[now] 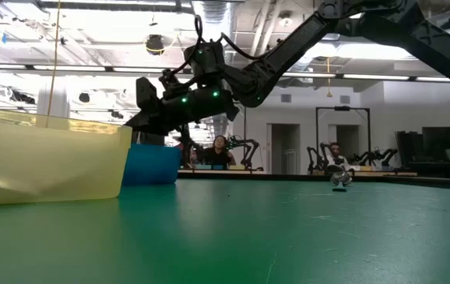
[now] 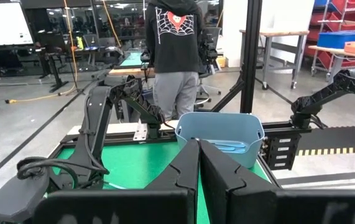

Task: Sort silverware by color (type)
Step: Put the blue spoon into the blue bin

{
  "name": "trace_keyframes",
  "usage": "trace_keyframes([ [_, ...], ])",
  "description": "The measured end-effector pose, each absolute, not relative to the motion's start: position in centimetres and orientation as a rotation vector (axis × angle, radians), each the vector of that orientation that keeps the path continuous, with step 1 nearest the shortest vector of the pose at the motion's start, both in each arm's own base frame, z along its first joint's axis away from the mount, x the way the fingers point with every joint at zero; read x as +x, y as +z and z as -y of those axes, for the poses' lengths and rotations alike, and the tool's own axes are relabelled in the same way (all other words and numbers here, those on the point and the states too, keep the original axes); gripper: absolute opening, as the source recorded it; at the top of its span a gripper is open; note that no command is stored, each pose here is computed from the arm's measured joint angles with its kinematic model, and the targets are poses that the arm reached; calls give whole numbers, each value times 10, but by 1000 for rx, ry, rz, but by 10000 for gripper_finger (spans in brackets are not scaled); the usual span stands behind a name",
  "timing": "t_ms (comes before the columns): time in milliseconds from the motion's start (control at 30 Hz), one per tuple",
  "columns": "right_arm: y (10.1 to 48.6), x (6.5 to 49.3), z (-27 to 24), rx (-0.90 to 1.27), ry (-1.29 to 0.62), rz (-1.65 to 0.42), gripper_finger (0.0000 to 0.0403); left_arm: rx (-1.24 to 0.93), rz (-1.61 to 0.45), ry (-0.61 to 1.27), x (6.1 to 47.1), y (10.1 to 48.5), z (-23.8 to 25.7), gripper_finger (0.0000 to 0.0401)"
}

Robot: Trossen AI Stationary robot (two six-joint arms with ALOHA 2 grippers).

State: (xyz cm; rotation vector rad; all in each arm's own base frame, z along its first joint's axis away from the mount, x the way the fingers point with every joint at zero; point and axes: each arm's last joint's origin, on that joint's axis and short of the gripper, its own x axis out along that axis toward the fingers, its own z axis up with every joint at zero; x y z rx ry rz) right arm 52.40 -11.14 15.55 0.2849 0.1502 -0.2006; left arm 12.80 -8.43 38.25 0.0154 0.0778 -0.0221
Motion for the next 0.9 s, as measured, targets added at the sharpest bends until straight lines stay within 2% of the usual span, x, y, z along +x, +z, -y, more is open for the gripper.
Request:
trace_keyframes([
  [200, 164, 521, 111, 275, -168, -179, 57, 2, -78, -22, 128, 382, 84, 0],
  [433, 253, 491, 113, 150, -134, -230, 57, -32, -78, -20, 128, 382, 84, 0],
  [667, 335, 416, 110, 83, -220, -480, 56, -47, -79, -20, 128, 382, 84, 0],
  [900, 377, 329, 109, 126, -444, -757, 56, -77, -81, -18, 128, 382, 84, 0],
])
